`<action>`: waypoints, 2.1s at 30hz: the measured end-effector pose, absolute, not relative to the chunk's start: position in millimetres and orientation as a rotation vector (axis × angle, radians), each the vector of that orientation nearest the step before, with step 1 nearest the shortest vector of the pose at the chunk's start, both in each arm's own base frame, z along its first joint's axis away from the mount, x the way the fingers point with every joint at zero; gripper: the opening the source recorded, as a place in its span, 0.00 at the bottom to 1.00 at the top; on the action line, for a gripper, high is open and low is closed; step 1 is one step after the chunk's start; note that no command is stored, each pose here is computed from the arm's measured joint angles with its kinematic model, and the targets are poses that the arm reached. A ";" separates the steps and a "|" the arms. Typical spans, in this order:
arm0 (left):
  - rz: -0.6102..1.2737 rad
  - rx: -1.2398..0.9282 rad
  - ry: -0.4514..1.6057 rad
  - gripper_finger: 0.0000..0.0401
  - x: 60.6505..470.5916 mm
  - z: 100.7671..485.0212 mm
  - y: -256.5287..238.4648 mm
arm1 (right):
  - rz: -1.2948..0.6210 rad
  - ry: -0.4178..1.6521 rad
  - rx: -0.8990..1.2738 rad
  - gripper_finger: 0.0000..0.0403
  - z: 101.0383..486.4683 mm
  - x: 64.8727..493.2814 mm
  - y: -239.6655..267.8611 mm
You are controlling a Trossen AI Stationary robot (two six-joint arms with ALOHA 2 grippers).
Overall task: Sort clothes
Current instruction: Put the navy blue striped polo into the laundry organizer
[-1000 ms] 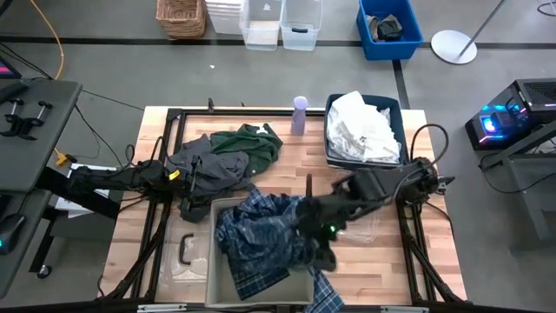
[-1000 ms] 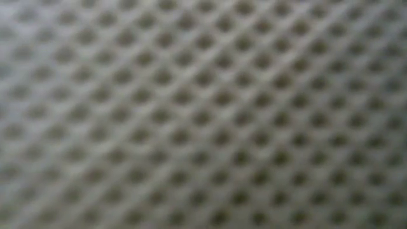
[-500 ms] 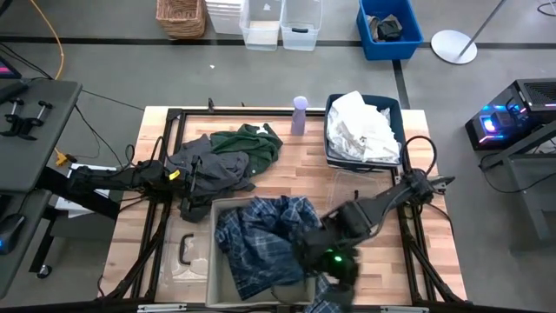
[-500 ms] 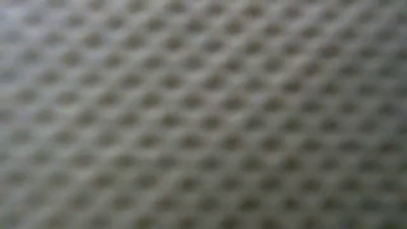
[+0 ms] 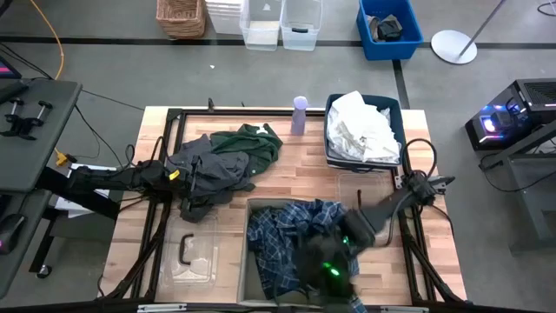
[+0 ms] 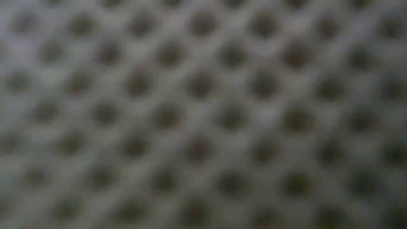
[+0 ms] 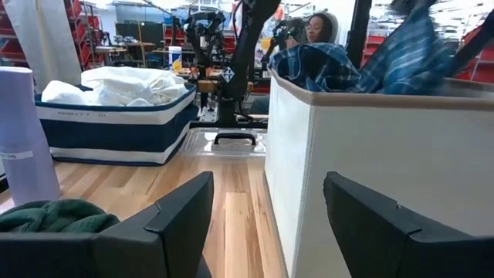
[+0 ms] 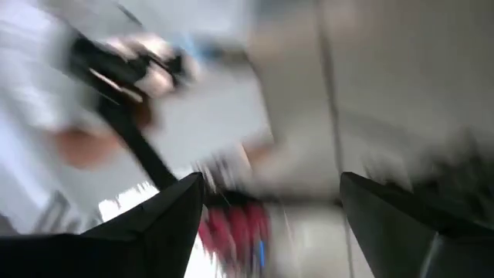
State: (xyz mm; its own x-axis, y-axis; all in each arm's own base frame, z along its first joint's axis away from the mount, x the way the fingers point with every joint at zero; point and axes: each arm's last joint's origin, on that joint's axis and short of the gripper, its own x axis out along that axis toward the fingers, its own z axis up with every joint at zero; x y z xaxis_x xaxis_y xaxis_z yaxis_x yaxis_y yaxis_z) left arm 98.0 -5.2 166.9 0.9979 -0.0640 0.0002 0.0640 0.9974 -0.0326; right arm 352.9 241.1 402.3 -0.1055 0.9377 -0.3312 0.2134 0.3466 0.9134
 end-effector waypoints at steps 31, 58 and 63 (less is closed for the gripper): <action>-0.064 -0.033 0.001 0.59 98.0 166.9 -5.2 | 0.608 1.768 1.175 0.74 418.4 303.0 284.9; -0.064 -0.033 0.001 0.59 98.0 166.9 -5.2 | 0.259 2.297 0.725 0.74 194.8 260.4 275.1; -0.064 -0.033 0.004 0.59 98.2 166.7 -5.3 | 0.358 2.152 0.653 0.74 249.5 282.4 261.8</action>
State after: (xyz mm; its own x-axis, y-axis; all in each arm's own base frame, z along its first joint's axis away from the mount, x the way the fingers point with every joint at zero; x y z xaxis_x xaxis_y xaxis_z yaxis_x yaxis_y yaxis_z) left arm 98.2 -5.3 166.7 0.9979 -0.0640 -0.0029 0.0639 0.9974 -0.0327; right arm 282.4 261.8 249.5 -0.5134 0.5667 -0.6444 0.3275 0.8235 0.4634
